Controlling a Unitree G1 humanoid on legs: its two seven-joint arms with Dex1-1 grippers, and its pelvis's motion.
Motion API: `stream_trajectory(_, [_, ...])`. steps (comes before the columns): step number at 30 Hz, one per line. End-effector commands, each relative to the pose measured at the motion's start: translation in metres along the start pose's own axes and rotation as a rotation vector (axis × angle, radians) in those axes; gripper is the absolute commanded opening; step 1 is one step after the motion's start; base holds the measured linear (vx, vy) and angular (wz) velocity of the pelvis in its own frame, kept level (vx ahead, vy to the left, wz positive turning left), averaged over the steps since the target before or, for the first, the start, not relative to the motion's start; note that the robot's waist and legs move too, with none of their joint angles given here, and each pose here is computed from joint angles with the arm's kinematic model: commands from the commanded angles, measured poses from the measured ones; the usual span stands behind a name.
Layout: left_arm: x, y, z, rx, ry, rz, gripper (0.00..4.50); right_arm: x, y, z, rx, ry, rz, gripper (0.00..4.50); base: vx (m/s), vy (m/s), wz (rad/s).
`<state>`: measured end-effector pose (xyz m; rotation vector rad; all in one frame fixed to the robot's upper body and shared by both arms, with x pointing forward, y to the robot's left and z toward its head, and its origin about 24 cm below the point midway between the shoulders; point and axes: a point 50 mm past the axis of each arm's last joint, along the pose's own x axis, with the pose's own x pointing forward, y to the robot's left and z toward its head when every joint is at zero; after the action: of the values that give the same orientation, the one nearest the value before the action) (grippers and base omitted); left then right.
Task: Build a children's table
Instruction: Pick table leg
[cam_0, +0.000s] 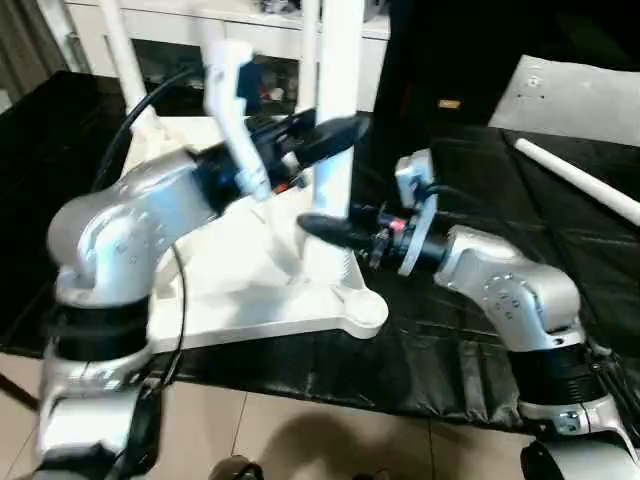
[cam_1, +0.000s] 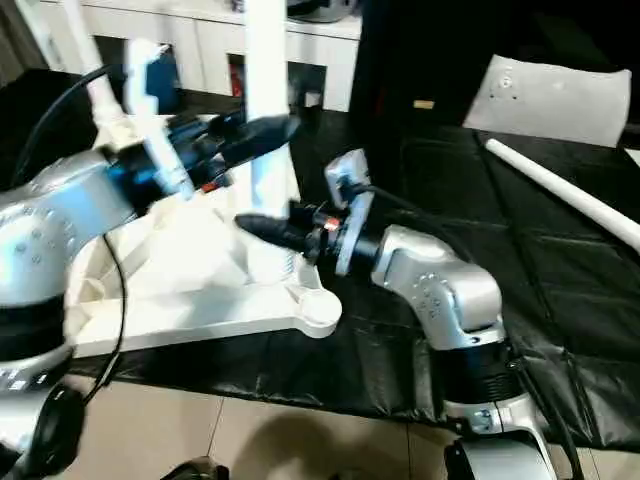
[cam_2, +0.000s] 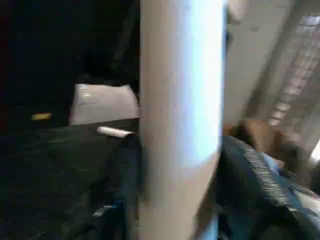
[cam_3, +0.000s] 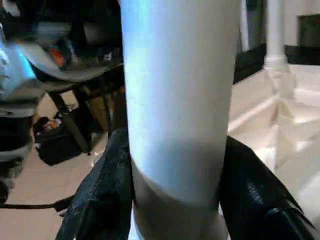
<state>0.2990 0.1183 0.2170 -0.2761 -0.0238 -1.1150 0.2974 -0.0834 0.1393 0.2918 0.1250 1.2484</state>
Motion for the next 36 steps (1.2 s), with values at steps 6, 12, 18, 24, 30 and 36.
stream_trajectory(6, [-0.011, -0.027, -0.026, -0.029, 0.06, -0.228, 3.16, 0.002, 0.022, -0.03, -0.123, 0.038, 0.024, 1.89, 0.0, 0.0, 0.0])
stream_trajectory(12, [-0.011, -0.027, -0.026, -0.029, 0.06, -0.228, 3.16, 0.002, 0.022, -0.03, -0.123, 0.038, 0.024, 1.89, 0.0, 0.0, 0.0])
stream_trajectory(18, [-0.018, -0.026, -0.034, -0.058, 0.039, -0.245, 3.86, -0.006, 0.029, -0.037, -0.07, 0.025, 0.085, 1.89, 0.0, 0.0, 0.0])
stream_trajectory(24, [-0.019, -0.025, -0.026, -0.077, 0.001, -0.303, 4.36, -0.017, 0.027, -0.03, 0.01, 0.056, 0.189, 1.89, 0.0, 0.0, 0.0])
stream_trajectory(30, [-0.016, -0.017, -0.025, -0.136, -0.003, -0.274, 4.5, -0.022, 0.016, -0.012, 0.059, -0.008, 0.184, 1.89, 0.0, 0.0, 0.0])
stream_trajectory(36, [-0.018, -0.014, -0.015, -0.209, -0.098, -0.283, 4.5, -0.031, 0.007, 0.007, 0.114, -0.094, 0.193, 1.89, 0.0, 0.0, 0.0])
